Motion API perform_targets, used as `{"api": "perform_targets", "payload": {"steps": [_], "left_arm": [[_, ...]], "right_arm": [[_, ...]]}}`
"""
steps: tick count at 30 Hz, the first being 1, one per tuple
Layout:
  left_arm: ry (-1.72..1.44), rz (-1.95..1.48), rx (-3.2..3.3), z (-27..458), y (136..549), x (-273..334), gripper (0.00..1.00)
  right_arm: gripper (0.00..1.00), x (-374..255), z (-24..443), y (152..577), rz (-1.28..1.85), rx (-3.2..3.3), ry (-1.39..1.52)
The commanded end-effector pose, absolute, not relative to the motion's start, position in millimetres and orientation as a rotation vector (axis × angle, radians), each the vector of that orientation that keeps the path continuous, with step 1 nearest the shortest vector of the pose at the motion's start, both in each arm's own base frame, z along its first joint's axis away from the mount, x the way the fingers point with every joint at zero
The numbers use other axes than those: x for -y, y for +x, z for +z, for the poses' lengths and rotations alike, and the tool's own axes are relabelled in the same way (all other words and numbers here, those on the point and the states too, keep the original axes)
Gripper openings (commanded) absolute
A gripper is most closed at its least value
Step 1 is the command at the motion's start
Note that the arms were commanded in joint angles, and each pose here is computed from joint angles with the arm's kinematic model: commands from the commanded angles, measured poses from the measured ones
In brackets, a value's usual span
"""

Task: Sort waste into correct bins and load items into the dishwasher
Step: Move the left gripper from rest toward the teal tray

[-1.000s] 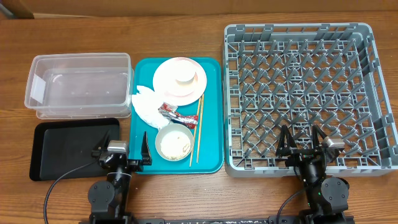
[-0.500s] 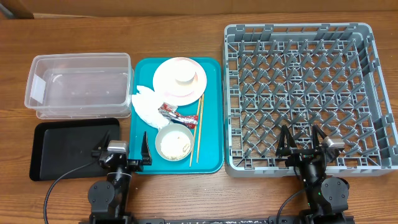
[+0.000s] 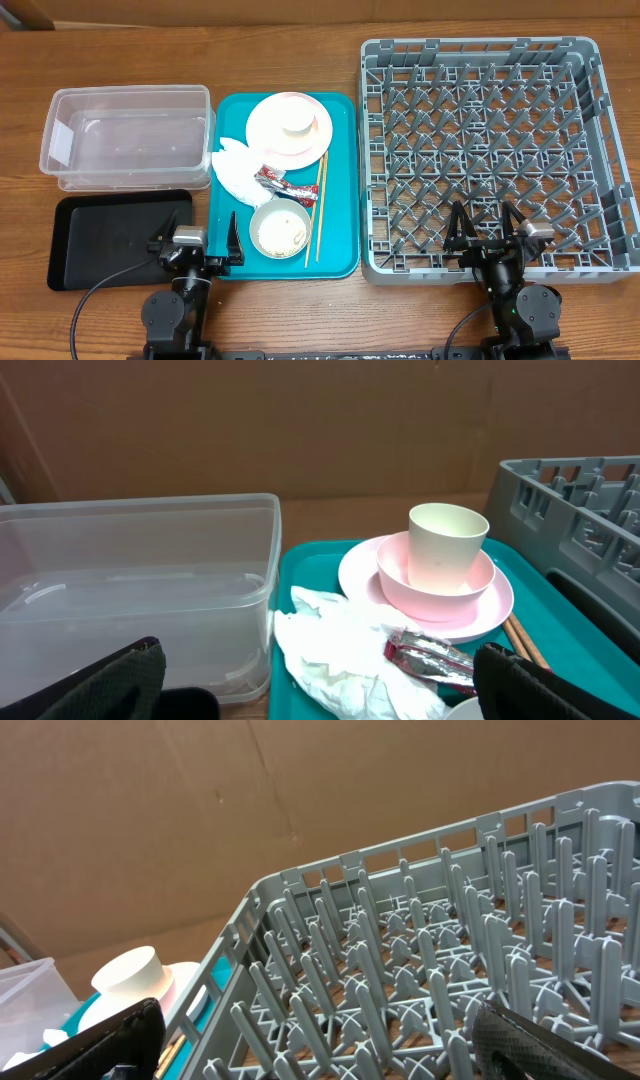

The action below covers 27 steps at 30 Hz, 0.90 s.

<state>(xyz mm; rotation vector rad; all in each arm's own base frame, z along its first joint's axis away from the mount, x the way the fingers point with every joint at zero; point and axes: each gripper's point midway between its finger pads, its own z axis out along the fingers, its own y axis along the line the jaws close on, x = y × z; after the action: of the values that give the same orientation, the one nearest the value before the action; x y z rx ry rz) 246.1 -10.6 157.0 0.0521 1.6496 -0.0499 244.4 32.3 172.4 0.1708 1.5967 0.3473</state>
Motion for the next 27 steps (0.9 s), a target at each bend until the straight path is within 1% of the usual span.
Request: {"api": "perform_targets", "payload": {"steps": [1, 13, 17, 21, 24, 27], "left_arm": [[0.067, -0.035, -1.659, 153.0, 246.6, 10.5, 1.00], [0.069, -0.038, -1.656, 153.7, 246.6, 11.1, 1.00], [0.078, -0.089, -1.651, 155.1, 246.1, 17.7, 1.00], [0.234, -0.315, -1.578, 174.4, 236.8, 58.5, 1.00], [0.200, -0.412, -1.583, 192.3, 229.7, 65.0, 1.00], [0.198, -0.414, -1.593, 218.4, 221.0, 64.9, 1.00]], "right_arm": [[1.00, -30.7, 170.6, 244.7, 0.334, -1.592, 0.173], [1.00, -30.6, 170.6, 244.8, 0.334, -1.592, 0.173], [1.00, -30.7, 170.6, 244.7, 0.334, -1.592, 0.173], [1.00, -30.7, 170.6, 244.7, 0.334, -1.592, 0.173], [1.00, -30.7, 170.6, 244.7, 0.334, -1.592, 0.173], [1.00, -30.7, 170.6, 244.7, 0.334, -1.592, 0.173]]}}
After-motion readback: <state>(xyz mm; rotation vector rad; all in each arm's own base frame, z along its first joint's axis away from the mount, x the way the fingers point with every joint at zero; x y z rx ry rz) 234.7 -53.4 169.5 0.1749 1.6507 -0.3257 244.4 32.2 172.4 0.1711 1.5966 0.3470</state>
